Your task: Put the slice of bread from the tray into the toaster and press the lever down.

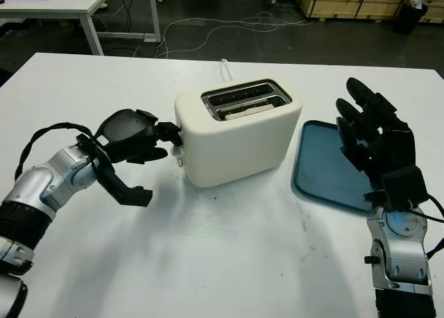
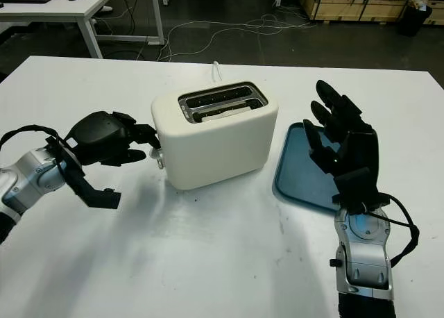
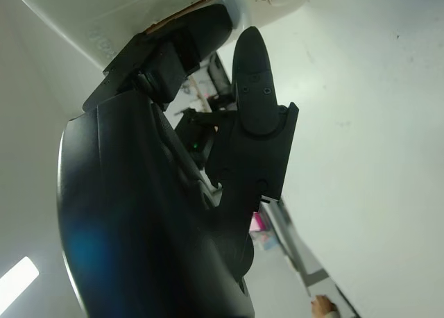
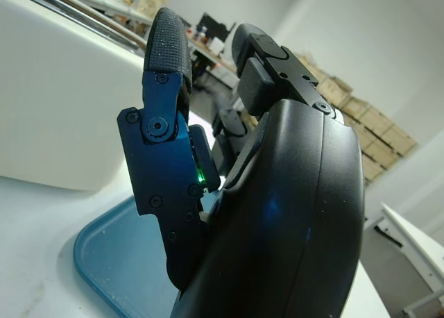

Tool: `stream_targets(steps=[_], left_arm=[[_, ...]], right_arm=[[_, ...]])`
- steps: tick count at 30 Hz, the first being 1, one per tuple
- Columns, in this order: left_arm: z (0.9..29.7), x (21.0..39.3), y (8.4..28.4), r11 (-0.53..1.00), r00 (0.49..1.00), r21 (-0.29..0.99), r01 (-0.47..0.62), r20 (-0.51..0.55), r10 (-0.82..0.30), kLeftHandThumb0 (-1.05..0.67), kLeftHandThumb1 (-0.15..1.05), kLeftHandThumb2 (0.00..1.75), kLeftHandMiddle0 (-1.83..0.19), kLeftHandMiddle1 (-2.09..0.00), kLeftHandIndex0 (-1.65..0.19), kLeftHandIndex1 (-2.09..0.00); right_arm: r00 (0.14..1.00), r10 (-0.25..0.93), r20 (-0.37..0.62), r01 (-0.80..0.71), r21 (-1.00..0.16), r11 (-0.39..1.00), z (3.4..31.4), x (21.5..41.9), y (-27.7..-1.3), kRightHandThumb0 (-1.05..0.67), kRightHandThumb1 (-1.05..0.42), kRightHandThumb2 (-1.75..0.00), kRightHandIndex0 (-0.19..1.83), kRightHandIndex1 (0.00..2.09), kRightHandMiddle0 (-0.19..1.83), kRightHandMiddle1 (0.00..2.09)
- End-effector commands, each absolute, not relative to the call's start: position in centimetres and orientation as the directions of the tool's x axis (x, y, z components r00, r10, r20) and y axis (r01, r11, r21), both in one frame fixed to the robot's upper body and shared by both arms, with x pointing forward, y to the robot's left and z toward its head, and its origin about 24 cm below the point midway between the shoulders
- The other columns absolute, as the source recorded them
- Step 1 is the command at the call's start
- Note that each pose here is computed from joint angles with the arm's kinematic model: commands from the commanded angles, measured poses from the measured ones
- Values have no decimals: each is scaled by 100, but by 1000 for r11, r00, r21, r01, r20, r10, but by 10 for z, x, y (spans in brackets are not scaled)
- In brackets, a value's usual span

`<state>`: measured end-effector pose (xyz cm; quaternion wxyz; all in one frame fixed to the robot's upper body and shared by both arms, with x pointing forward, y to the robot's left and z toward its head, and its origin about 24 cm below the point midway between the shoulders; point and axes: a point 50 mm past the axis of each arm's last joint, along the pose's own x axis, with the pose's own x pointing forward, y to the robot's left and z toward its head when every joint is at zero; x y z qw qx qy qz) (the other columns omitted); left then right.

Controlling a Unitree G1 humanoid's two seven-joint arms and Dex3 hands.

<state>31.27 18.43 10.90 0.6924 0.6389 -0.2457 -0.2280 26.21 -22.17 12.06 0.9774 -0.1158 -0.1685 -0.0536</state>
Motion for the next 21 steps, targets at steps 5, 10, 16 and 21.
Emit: stream_targets(steps=[5, 10, 16, 21], left_arm=[[95, 289, 174, 238, 742, 971, -17, 172, -648, -35, 92, 64, -60, -173, -54, -147], [119, 290, 189, 274, 759, 956, -109, 258, -598, -34, 92, 54, -58, -175, -51, -154], [133, 289, 199, 260, 765, 950, -173, 296, -572, -36, 92, 47, -65, -149, -68, -106], [137, 287, 202, 268, 757, 943, -197, 320, -569, -34, 92, 44, -72, -141, -76, -92]], right_arm=[[942, -64, 329, 136, -202, 970, 118, 264, -222, -67, -92, -40, 51, 0, 51, 0], [947, -66, 315, 135, -203, 970, 116, 264, -221, -68, -92, -40, 50, 0, 50, 0], [948, -59, 313, 126, -201, 971, 114, 265, -220, -66, -92, -41, 49, 0, 49, 0], [949, -51, 311, 119, -207, 971, 113, 265, -220, -65, -92, -43, 49, 0, 48, 0]])
